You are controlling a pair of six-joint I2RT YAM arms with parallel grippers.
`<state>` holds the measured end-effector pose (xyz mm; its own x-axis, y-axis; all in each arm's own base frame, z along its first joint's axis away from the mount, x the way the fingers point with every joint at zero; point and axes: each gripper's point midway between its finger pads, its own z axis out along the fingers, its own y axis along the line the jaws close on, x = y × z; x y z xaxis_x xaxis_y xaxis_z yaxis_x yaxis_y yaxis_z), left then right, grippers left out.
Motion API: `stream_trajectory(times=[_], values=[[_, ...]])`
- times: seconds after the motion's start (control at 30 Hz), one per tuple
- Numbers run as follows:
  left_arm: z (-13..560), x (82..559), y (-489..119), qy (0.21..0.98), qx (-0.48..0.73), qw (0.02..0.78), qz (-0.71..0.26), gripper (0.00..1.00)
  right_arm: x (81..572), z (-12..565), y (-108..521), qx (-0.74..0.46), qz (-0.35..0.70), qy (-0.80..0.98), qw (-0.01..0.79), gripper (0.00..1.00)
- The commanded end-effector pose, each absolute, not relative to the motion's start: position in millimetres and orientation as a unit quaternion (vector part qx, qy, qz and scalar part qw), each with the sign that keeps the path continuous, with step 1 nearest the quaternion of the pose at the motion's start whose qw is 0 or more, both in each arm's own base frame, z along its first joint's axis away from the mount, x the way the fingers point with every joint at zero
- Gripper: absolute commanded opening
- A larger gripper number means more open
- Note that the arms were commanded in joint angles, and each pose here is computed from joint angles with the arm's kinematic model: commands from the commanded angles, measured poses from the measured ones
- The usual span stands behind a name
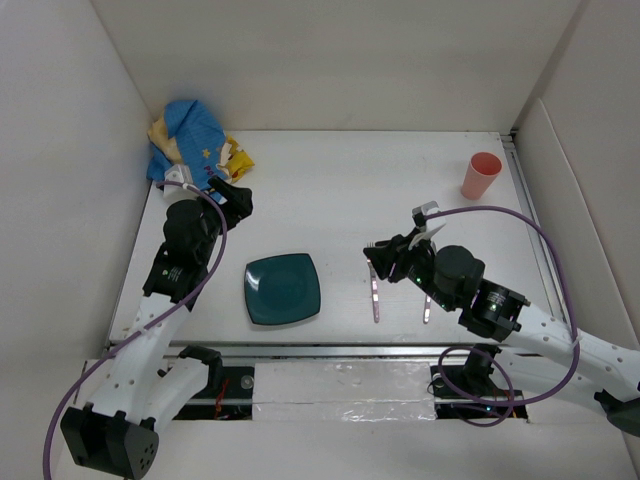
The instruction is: Set the dinner table for one person
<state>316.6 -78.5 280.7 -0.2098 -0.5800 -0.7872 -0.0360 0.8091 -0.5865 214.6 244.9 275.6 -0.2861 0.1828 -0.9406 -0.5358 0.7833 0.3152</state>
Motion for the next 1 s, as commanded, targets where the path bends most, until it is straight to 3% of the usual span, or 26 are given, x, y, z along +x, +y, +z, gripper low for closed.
stream_trajectory(times=[0.0, 0.1, 0.13, 0.23, 0.27, 0.37, 0.43, 0.57, 0.97], values=[[295.8, 338.5, -75.7, 0.702, -0.257, 0.614, -0.253, 0.76, 218.6, 293.5, 244.4, -0.094, 0.323, 0.720, 0.607, 0.37], [283.0, 362.9, -71.5, 0.687, -0.314, 0.605, -0.253, 0.73, 218.9, 284.1, 249.9, -0.104, 0.325, 0.720, 0.604, 0.00], [278.6, 369.0, -66.2, 0.683, -0.328, 0.604, -0.246, 0.71, 217.2, 280.4, 250.1, -0.108, 0.323, 0.727, 0.596, 0.00], [255.2, 389.0, -41.4, 0.668, -0.404, 0.584, -0.224, 0.51, 216.3, 274.2, 249.6, -0.112, 0.319, 0.732, 0.591, 0.00], [246.3, 396.8, -34.7, 0.664, -0.416, 0.584, -0.213, 0.33, 215.6, 266.2, 248.7, -0.114, 0.316, 0.736, 0.587, 0.00], [236.2, 412.3, -13.8, 0.649, -0.445, 0.592, -0.176, 0.03, 212.6, 258.4, 243.0, -0.115, 0.308, 0.745, 0.581, 0.00], [226.8, 423.1, 2.0, 0.653, -0.457, 0.582, -0.160, 0.04, 210.9, 256.0, 241.8, -0.116, 0.309, 0.745, 0.579, 0.00], [189.9, 448.8, 24.0, 0.685, -0.477, 0.533, -0.141, 0.36, 210.3, 247.0, 237.0, -0.111, 0.302, 0.752, 0.575, 0.00], [139.4, 508.1, 51.0, 0.701, -0.512, 0.479, -0.129, 0.42, 206.7, 235.6, 236.8, -0.124, 0.296, 0.761, 0.563, 0.04]])
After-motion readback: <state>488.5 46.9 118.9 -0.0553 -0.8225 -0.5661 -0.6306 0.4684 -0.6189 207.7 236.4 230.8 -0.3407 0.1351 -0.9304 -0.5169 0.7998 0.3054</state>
